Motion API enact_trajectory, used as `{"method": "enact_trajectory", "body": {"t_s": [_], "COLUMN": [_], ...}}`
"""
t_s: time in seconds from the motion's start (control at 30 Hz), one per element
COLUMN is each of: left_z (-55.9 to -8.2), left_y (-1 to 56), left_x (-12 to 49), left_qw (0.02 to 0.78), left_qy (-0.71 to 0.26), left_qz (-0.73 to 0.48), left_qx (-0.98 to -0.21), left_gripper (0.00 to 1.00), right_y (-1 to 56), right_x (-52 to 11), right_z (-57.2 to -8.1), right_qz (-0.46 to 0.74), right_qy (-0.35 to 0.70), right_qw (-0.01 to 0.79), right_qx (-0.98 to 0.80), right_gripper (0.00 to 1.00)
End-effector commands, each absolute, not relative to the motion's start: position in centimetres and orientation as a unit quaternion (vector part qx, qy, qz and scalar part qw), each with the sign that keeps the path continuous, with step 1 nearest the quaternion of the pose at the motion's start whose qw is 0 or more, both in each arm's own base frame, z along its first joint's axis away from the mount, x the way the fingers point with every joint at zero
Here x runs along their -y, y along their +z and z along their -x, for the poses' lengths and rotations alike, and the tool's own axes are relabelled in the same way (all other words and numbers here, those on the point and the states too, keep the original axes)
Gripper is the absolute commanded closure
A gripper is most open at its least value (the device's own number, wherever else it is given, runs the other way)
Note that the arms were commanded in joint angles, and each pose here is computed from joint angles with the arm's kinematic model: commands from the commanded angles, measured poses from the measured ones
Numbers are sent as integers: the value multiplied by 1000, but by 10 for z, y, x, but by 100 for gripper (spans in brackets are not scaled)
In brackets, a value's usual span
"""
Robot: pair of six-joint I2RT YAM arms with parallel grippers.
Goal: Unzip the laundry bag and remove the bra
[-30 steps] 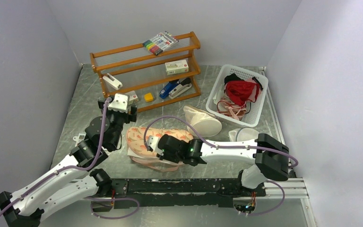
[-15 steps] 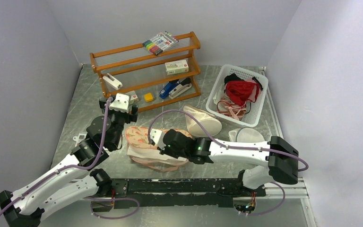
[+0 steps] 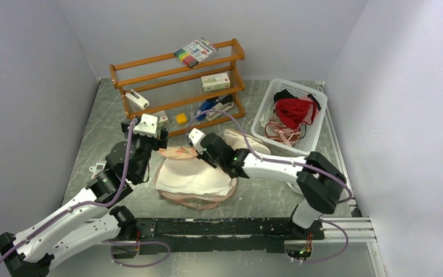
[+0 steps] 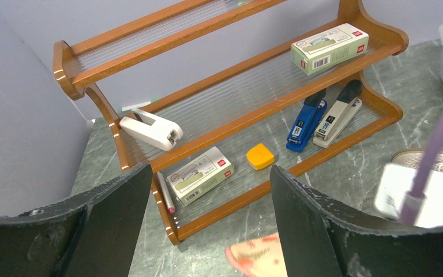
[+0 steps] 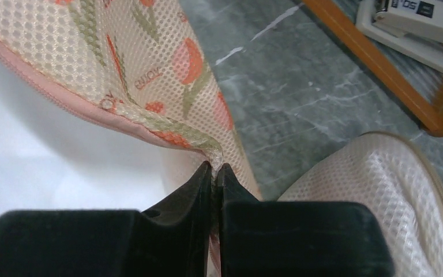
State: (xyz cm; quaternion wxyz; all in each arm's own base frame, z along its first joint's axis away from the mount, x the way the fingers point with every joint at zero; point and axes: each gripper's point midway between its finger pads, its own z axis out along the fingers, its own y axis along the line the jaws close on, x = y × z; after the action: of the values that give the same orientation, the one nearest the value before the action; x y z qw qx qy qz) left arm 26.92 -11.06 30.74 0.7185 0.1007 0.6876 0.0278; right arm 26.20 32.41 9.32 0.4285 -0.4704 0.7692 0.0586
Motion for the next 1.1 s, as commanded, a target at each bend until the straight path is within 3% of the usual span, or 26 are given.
{"method": "enact_trajectory", "body": {"t_s": [0.0,0.33,0.77,1.0,1.07], "left_z": [-268,-269,-270,-270,-269], "left_y": [323,322,322,323,323], "left_x": [110,112,111,110,109], "left_qw": [727,727,727,727,728], "left_qy": [17,13,14,11,11], "left_qz": [-91,-93,-92,-90,-90], "left_qx": [-680,-680,-680,-680,-680], "left_gripper": [15,14,14,15,15], "right_y": [116,109,126,146,149], "right_x": [-337,-348,-290,-282,-291], "right_z": [-306,-359,-406,-411,-402], "right_qz": [429,431,359,344,343], "right_qy": [38,-43,-232,-225,-178], "right_qw": [479,495,509,513,510], "right_qx": [-765,-754,-747,-754,-768], "right_gripper": [95,89,39,9,7]}}
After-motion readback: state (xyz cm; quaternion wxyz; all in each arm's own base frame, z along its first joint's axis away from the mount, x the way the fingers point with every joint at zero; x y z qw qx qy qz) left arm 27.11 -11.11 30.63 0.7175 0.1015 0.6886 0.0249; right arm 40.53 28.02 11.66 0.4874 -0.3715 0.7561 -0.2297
